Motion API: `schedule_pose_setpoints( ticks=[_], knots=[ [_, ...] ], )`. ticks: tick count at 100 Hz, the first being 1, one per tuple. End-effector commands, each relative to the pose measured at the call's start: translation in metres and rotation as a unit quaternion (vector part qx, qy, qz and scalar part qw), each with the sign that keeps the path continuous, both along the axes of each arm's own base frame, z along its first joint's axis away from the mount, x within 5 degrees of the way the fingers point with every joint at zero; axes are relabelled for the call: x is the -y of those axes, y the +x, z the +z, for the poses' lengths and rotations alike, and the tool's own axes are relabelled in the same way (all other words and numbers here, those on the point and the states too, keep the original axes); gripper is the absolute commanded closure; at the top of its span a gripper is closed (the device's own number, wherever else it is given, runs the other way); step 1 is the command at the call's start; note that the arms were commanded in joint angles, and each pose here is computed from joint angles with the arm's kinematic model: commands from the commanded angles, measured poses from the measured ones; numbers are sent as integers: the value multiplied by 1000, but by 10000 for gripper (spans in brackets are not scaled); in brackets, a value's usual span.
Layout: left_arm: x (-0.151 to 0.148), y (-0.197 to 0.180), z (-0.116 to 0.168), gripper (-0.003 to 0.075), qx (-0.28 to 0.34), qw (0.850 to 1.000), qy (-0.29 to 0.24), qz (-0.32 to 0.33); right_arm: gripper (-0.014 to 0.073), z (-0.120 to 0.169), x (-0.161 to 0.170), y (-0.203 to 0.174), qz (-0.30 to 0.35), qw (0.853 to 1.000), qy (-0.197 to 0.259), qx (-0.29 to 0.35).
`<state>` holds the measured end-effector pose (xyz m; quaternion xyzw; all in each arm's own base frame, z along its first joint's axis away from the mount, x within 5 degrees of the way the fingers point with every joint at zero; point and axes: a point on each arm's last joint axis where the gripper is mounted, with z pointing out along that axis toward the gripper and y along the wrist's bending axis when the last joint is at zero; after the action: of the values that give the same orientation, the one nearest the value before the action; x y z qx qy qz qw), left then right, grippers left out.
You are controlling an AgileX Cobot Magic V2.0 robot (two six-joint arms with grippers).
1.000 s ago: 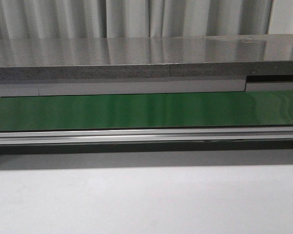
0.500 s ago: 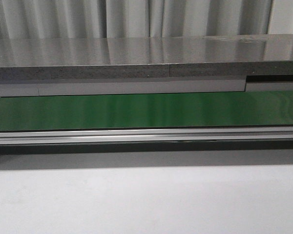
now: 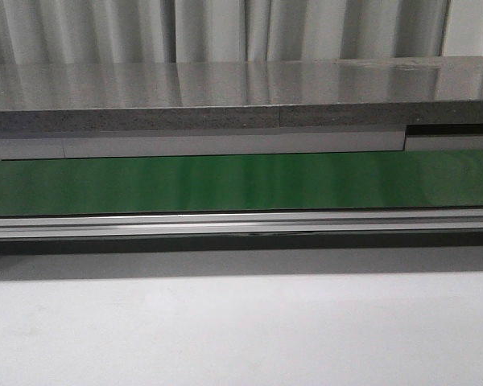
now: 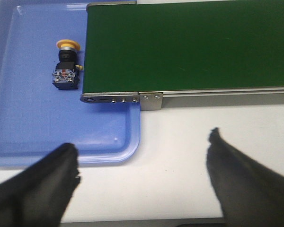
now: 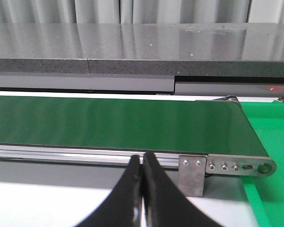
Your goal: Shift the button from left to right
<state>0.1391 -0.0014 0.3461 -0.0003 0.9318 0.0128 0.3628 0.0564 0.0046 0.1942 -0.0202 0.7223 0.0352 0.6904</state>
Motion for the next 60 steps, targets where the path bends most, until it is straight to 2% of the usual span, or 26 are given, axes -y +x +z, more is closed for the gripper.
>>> schedule_pose_setpoints(
  ticks=[1,16,35,60],
  knots=[
    [1,4,15,7,46,999,1,-3,663,13,1,-2,-2,998,1,57],
    [1,5,16,63,55,998,0,-4,663,13,1,-2,-2,998,1,57],
    [5,5,16,123,56,998,-29,-8,663,13,1,-2,-2,998,1,57],
    [-1,18,19,135,51,999,-3,5,663,13,1,-2,-2,998,1,57]
  ],
)
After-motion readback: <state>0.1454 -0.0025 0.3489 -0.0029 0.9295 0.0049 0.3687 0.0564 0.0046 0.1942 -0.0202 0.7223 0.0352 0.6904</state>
